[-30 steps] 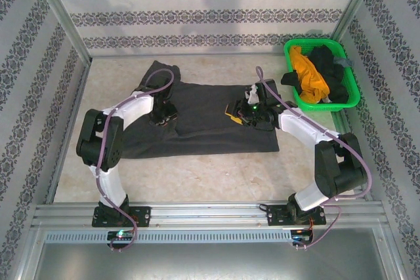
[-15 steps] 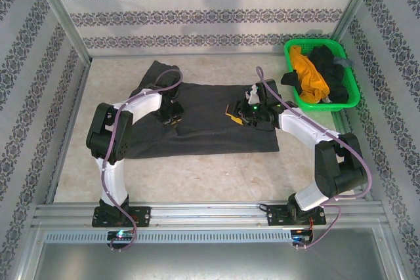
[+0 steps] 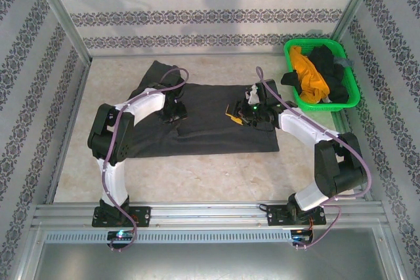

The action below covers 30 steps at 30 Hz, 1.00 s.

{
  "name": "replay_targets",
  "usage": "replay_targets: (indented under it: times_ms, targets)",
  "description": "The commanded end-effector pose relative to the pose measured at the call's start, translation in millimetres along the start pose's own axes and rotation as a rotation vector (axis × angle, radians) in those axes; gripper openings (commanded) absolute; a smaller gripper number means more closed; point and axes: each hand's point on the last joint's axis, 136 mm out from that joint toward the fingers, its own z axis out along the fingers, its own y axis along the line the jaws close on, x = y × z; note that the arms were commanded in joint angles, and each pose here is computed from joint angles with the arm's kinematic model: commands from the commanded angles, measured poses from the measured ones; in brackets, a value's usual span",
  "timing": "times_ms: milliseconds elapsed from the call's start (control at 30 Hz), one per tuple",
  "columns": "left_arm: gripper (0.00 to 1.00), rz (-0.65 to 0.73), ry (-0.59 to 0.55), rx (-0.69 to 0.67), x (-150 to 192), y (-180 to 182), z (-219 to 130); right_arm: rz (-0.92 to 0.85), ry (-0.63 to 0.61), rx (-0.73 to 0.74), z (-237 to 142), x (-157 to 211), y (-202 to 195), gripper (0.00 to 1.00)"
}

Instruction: Fold and stack the t-shirts

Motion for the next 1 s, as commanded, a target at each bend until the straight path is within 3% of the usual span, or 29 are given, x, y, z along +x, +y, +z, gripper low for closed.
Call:
replay_targets:
  times_ms: [0,133,300,500,633,967]
  targets:
    - [0.53,-0.007,-0.110,-0.045,-8.6,13.4,-46.0,0.046,-0.023,0.065,-6.0,-2.2,-23.2,0.37]
    - [0.38,-0.192,-0.104,-0.049,4.2,61.4,-59.0,0.171,-0.063,0.201,-22.1,-3.9,-73.6,0.28]
    - [0.25,-0.418,-0.021,-0.042,23.8,123.8,-40.0,0.255,-0.044,0.386,-30.4,6.9,-122.3,0.22]
    - [0.25,-0.570,0.004,-0.084,18.0,160.6,-14.3,0.278,0.038,0.526,-18.2,11.0,-156.8,0.20]
    - [0.25,-0.684,0.057,-0.145,40.7,183.2,1.8,0.317,0.107,0.585,-9.8,19.4,-173.5,0.20]
    - [0.26,-0.858,0.054,-0.284,104.9,251.0,-26.1,0.349,0.300,0.702,-19.4,93.0,-177.9,0.21]
